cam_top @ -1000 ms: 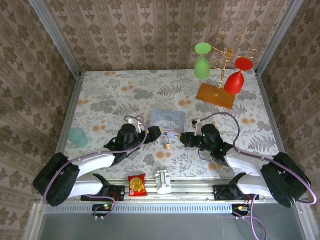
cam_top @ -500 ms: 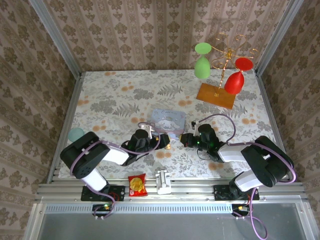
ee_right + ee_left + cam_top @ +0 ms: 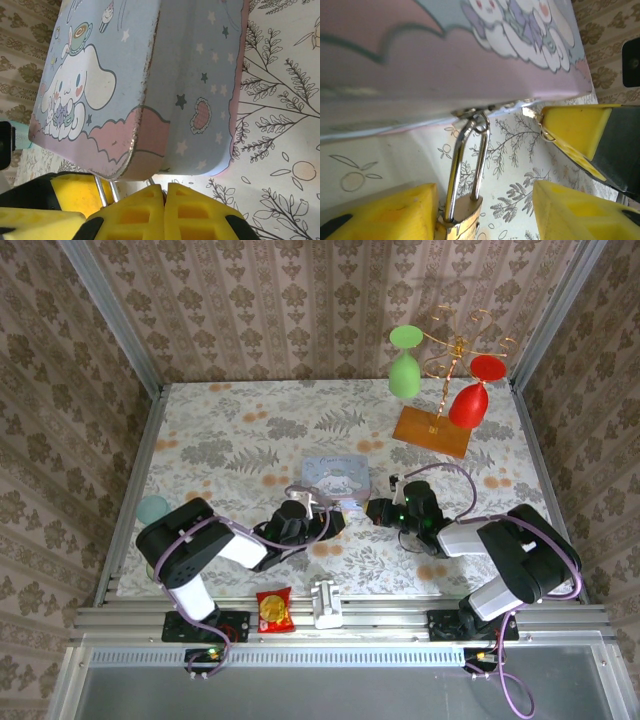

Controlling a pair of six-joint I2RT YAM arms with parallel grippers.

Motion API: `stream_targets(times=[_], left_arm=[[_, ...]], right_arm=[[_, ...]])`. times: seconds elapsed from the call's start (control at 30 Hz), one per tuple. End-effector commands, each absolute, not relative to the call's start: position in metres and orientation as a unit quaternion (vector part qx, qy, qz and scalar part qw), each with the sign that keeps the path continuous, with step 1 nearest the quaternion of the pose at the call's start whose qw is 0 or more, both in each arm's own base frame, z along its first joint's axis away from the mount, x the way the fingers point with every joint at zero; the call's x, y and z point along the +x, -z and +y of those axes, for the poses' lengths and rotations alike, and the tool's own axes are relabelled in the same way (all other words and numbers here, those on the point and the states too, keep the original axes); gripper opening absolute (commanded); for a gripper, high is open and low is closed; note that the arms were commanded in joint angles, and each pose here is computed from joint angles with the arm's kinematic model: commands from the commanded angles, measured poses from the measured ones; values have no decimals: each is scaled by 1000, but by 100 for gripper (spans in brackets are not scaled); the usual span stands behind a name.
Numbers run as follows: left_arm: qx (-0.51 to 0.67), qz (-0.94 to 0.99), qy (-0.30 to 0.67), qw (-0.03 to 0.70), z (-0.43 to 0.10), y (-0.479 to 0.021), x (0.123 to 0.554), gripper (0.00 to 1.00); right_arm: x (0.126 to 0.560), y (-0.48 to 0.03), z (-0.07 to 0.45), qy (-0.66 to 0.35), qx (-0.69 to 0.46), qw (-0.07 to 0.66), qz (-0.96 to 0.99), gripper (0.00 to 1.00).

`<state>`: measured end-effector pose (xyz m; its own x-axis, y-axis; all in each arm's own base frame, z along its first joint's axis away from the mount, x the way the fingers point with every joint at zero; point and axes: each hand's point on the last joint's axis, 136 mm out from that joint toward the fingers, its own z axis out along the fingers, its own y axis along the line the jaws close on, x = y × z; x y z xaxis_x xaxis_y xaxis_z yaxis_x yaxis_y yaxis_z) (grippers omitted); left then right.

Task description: Unlock the padlock with the key

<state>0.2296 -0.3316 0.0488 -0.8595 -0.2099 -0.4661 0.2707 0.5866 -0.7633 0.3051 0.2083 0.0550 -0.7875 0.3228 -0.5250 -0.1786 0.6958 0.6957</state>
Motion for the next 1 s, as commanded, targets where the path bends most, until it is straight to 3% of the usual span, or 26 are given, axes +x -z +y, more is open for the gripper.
stream_targets(times=[0.0, 0.27, 0.47, 0.57, 0.77, 0.97], left_arm=[[25, 888, 410, 208, -326, -22, 208, 52], [40, 888, 413, 198, -338, -20, 215, 49], [38, 887, 407, 213, -335, -21, 221, 39], [48, 885, 410, 214, -338, -24, 220, 44], [51, 897, 394, 193, -343, -12, 209, 41], [75, 918, 335, 199, -339, -2, 207, 48]], right_arm=[[306, -62, 212, -401, 30, 329, 855, 0], [291, -60, 203, -399, 44, 328, 855, 0], [282, -65, 194, -387, 42, 337, 857, 0], [278, -64, 190, -379, 42, 339, 860, 0], [273, -62, 186, -375, 46, 339, 861, 0], [270, -61, 181, -369, 53, 344, 862, 0]])
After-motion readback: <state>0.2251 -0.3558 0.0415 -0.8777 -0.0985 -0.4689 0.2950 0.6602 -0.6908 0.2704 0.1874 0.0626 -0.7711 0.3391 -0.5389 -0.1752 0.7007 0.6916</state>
